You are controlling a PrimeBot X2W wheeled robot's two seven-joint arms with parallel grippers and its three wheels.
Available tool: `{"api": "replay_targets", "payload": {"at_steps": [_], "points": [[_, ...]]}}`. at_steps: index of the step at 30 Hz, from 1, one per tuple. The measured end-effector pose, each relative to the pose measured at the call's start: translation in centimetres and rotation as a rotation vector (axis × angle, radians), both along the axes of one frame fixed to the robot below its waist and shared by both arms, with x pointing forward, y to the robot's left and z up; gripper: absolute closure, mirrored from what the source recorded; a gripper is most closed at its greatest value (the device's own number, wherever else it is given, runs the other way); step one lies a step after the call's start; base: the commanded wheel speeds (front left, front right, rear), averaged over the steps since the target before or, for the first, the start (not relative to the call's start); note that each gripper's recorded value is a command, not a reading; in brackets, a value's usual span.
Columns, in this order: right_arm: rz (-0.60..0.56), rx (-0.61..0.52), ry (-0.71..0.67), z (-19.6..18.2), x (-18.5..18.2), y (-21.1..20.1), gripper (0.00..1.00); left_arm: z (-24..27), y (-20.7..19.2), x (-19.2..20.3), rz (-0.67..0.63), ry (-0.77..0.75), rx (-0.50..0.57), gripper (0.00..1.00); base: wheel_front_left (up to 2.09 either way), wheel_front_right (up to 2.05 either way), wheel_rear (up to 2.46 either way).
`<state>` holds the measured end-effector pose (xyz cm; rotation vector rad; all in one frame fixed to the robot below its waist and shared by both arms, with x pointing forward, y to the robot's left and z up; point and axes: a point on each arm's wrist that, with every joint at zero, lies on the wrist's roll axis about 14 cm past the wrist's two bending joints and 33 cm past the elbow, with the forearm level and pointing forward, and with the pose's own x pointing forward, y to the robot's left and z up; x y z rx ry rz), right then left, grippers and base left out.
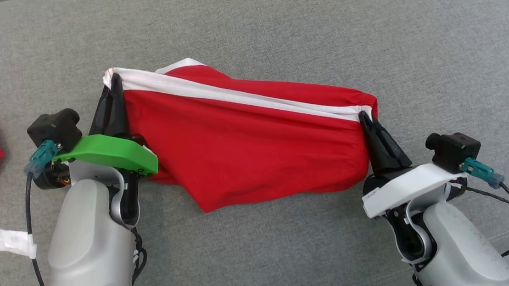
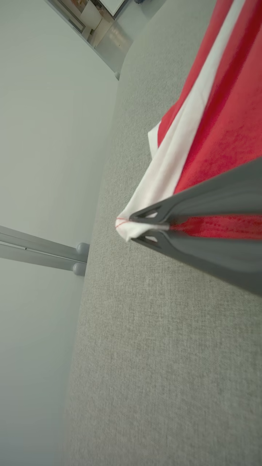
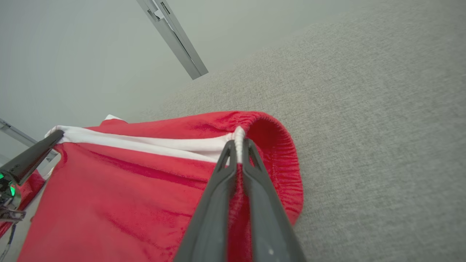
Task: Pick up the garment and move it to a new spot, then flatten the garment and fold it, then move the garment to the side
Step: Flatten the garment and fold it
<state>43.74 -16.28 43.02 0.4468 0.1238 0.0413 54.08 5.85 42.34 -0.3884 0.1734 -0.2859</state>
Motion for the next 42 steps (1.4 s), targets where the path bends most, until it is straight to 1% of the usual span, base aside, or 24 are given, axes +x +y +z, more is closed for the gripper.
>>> {"api": "replay_targets", "payload": {"at_steps": [1, 4, 9, 15, 19, 22, 25, 28, 33, 35, 37, 42], "points": [[-0.002, 0.0, -0.002, 0.1, 0.0, -0.1, 0.0, 0.0, 0.0, 0.0, 0.002, 0.001, -0.002, 0.0, 0.0, 0.0, 0.0], [-0.021, -0.005, -0.013, 0.5, 0.0, -0.7, 0.0, 0.3, 0.1, -0.1, 0.005, -0.004, 0.0, 0.0, 0.0, 0.0, 0.0], [-0.036, -0.021, -0.033, 1.2, -0.8, -1.2, 0.0, 1.2, -0.5, -0.9, -0.032, -0.031, 0.022, 0.0, 0.0, 0.0, 0.0], [-0.071, -0.059, -0.066, 2.4, -2.2, -2.5, 0.0, 2.9, 0.7, -2.5, -0.028, -0.081, 0.019, 0.0, 0.0, 0.0, 0.0], [-0.096, -0.116, -0.072, 2.8, -3.4, -3.6, 0.0, 3.8, 2.0, -4.4, -0.01, -0.111, 0.013, 0.0, 0.0, 0.0, 0.0], [-0.104, -0.137, -0.051, 2.3, -4.2, -4.1, 0.0, 4.3, 2.9, -6.1, 0.008, -0.128, 0.01, 0.0, 0.0, 0.0, 0.0], [-0.087, -0.141, -0.017, 1.7, -4.4, -3.8, 0.0, 4.2, 3.5, -8.2, 0.027, -0.123, 0.002, 0.0, 0.0, 0.0, 0.0], [-0.041, -0.133, 0.008, 1.4, -4.1, -2.5, 0.0, 3.9, 4.2, -10.1, 0.059, -0.11, -0.013, 0.0, 0.0, 0.0, 0.0], [0.053, -0.119, -0.003, 2.2, -2.6, 0.5, 0.0, 4.5, 5.9, -11.8, 0.128, -0.116, -0.029, 0.0, 0.0, 0.0, 0.0], [0.074, -0.127, 0.004, 2.3, -2.1, 1.0, 0.0, 4.7, 6.4, -12.3, 0.148, -0.119, -0.035, 0.0, 0.0, 0.0, 0.0], [0.093, -0.167, 0.053, 1.3, -1.9, 1.0, 0.0, 5.1, 6.9, -12.7, 0.164, -0.127, -0.037, 0.0, 0.0, 0.0, 0.0], [0.131, -0.198, 0.173, -1.1, -1.7, 1.3, 0.0, 6.0, 8.1, -13.2, 0.213, -0.144, -0.05, 0.0, 0.0, 0.0, 0.0]]}}
